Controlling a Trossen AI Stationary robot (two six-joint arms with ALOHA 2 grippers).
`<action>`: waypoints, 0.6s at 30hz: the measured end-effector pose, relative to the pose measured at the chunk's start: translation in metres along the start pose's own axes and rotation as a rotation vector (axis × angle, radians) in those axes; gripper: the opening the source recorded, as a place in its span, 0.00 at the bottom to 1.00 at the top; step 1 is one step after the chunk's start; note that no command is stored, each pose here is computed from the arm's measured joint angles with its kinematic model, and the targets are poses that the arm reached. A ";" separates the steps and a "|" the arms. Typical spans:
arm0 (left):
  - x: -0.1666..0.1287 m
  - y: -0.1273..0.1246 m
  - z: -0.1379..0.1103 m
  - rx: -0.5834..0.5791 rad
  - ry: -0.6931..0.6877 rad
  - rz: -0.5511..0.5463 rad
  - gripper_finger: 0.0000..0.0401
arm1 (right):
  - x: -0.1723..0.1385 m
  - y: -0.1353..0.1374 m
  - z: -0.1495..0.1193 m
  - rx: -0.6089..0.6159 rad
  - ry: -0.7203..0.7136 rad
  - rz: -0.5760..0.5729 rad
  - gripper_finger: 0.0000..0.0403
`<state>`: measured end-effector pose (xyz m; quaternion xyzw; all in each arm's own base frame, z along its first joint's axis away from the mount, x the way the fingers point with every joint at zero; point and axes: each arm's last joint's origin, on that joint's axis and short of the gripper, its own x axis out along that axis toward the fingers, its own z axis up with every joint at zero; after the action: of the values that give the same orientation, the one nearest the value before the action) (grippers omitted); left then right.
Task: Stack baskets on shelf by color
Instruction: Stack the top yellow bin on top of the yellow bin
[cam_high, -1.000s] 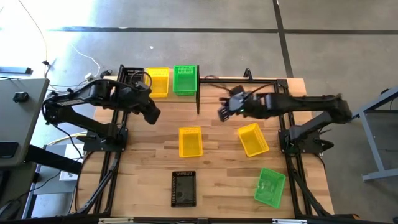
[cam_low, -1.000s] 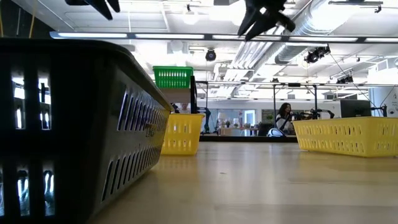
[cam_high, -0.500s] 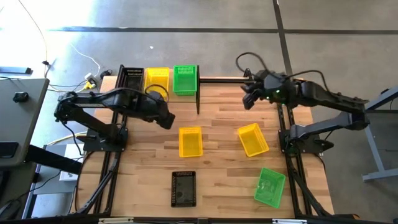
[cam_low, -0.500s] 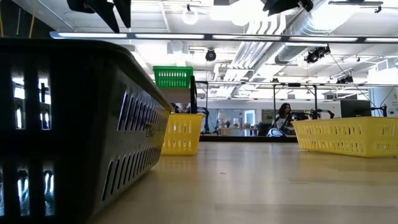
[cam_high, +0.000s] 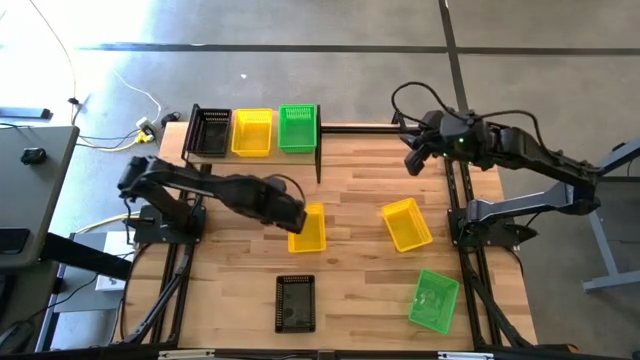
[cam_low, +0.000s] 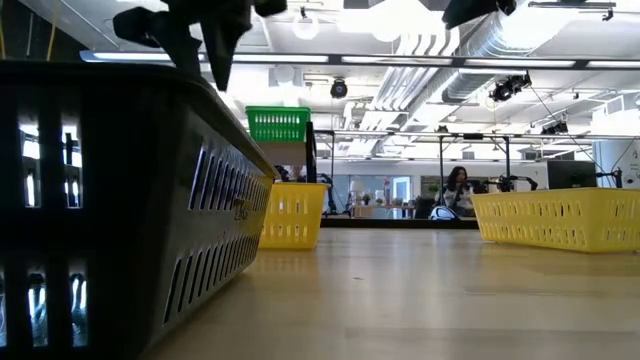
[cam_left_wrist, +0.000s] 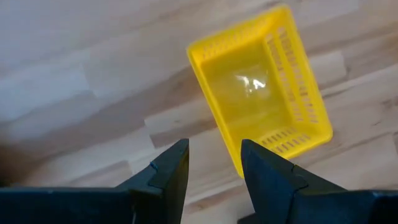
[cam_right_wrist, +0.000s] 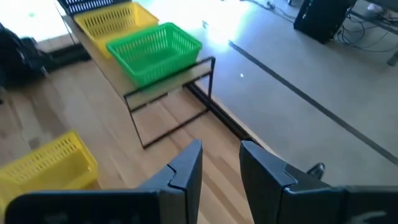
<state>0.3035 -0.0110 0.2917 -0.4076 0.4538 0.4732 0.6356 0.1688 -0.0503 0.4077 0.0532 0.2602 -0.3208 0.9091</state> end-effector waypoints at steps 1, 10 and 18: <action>0.004 -0.004 -0.002 -0.005 0.008 0.005 0.34 | 0.000 0.000 -0.001 -0.005 0.012 -0.002 0.23; 0.041 -0.026 -0.010 -0.049 0.028 0.064 0.34 | -0.001 -0.002 -0.009 -0.037 0.089 -0.004 0.23; 0.067 -0.037 -0.015 -0.089 0.049 0.113 0.34 | -0.001 -0.001 -0.012 -0.045 0.118 0.024 0.23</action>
<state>0.3456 -0.0178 0.2264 -0.4207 0.4701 0.5179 0.5778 0.1625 -0.0477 0.3983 0.0547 0.3200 -0.3003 0.8969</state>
